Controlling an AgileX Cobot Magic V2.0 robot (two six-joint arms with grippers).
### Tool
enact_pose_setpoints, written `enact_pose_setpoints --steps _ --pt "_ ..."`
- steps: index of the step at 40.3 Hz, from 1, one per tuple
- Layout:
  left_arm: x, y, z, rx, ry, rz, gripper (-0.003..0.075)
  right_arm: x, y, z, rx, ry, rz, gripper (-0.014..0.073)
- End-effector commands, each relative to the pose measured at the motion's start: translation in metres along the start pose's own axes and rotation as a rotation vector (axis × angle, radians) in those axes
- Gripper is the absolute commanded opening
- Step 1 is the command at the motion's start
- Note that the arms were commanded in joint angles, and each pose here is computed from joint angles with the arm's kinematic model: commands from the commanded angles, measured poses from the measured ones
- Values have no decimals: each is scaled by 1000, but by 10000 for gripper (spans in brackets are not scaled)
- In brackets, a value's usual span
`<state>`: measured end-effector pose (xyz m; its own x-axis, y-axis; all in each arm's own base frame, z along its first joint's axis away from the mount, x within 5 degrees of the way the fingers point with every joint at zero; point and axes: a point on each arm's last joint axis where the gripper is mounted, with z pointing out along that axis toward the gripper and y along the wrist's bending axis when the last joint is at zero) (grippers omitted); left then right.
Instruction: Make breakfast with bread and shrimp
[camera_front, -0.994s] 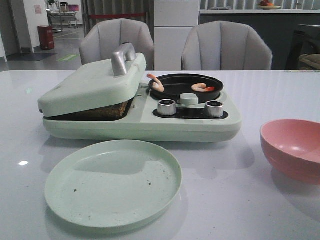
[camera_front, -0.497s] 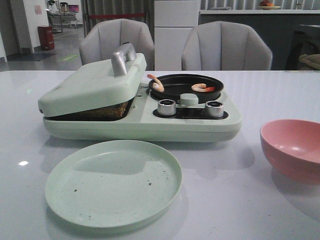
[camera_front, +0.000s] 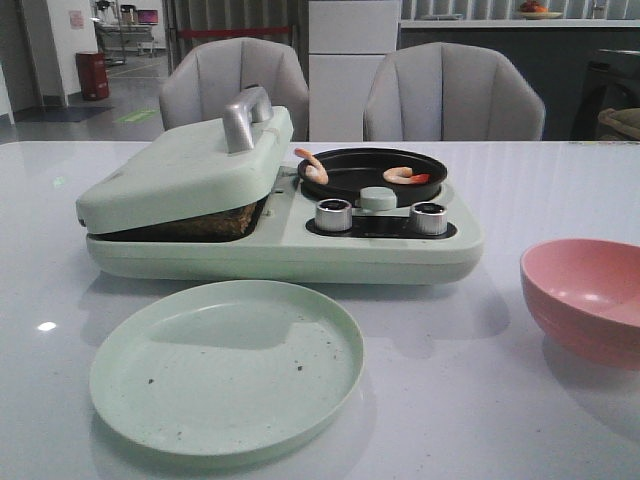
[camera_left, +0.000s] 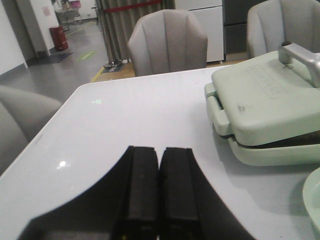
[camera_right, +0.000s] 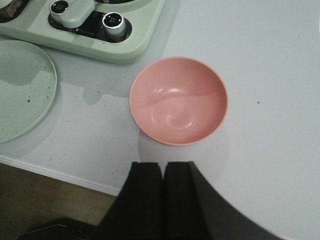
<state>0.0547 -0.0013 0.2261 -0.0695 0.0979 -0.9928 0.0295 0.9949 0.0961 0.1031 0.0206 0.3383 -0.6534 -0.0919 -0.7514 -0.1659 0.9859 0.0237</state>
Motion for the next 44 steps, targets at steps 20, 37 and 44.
enact_pose_setpoints --steps 20,37,44 --pt "15 -1 1 -8 -165 -128 99 -11 0 -6 -2 -94 -11 46" --pt "8 -2 -1 20 -245 -128 99 -11 0 -6 -2 -94 -11 46" --pt "8 -4 -1 49 -246 -129 99 -11 0 -6 -2 -94 -11 46"
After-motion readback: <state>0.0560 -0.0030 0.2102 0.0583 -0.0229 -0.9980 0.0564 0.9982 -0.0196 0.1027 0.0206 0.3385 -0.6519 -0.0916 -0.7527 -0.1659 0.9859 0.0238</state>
